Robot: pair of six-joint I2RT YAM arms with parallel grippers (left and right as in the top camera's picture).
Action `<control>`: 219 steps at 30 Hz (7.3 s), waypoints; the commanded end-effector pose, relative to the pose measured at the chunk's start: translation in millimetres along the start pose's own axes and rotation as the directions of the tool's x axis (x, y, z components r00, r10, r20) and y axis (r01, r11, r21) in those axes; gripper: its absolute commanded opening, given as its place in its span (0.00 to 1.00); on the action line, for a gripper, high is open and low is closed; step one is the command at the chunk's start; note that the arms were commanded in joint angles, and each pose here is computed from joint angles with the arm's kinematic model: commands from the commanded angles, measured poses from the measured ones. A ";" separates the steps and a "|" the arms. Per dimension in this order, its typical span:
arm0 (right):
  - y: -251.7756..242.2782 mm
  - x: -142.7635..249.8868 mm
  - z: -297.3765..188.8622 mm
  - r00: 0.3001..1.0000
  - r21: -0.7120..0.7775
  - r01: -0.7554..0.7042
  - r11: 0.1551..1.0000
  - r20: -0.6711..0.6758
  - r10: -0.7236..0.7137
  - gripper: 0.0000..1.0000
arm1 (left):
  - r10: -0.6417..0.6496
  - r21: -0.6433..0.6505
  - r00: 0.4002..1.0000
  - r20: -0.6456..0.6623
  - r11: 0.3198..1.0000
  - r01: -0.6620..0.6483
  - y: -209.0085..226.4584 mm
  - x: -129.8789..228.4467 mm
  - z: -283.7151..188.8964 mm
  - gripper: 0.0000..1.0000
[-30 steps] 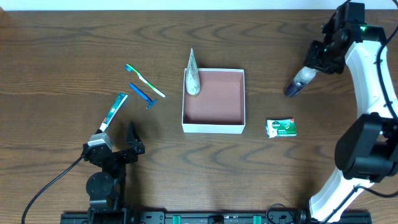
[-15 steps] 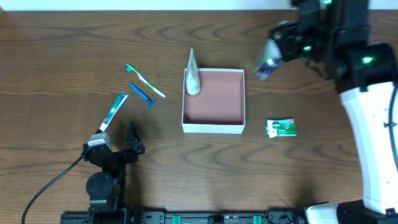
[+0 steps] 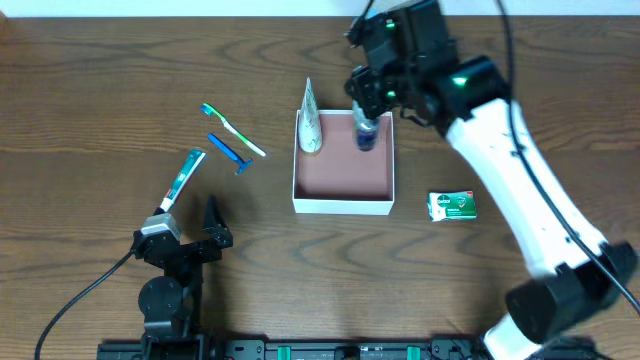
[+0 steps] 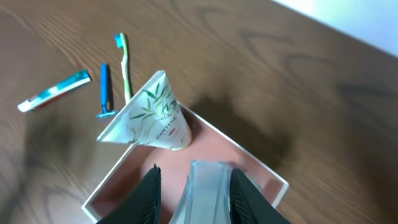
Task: Pack container
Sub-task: 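Carry the soap bottle into the box beside the lotion tube, then lower the bottle into the box and open the right gripper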
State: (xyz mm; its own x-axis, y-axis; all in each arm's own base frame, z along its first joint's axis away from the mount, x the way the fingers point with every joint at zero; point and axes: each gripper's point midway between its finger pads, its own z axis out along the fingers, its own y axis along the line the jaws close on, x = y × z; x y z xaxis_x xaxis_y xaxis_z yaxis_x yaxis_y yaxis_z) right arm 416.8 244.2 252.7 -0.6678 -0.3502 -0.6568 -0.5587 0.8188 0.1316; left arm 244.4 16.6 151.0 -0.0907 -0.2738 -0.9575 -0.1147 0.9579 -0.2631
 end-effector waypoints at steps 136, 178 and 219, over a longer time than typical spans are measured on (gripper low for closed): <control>-24.1 143.5 111.4 0.944 0.126 -0.131 0.983 -0.288 0.162 0.17 | 0.011 -0.035 0.999 -0.050 0.999 -0.013 8.8 17.2 1.5 0.98; -47.0 176.2 91.9 0.905 0.242 -0.060 0.968 -0.396 0.155 0.38 | 0.011 -0.035 0.999 -0.050 0.999 -0.013 8.9 17.2 1.5 0.98; -20.3 219.2 70.7 0.777 0.284 -0.202 0.937 -0.536 0.330 0.26 | 0.011 -0.035 0.999 -0.050 0.999 -0.013 8.8 17.2 1.5 0.98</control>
State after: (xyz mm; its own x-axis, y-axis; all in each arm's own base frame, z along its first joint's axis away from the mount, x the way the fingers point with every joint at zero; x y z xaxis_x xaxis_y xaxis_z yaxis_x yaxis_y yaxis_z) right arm 322.7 179.4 58.0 -0.9604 -0.2624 -0.0939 -0.2665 0.9633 0.0332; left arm 244.4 16.6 151.0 -0.0906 -0.2742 -0.9574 -0.1148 0.9578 -0.2634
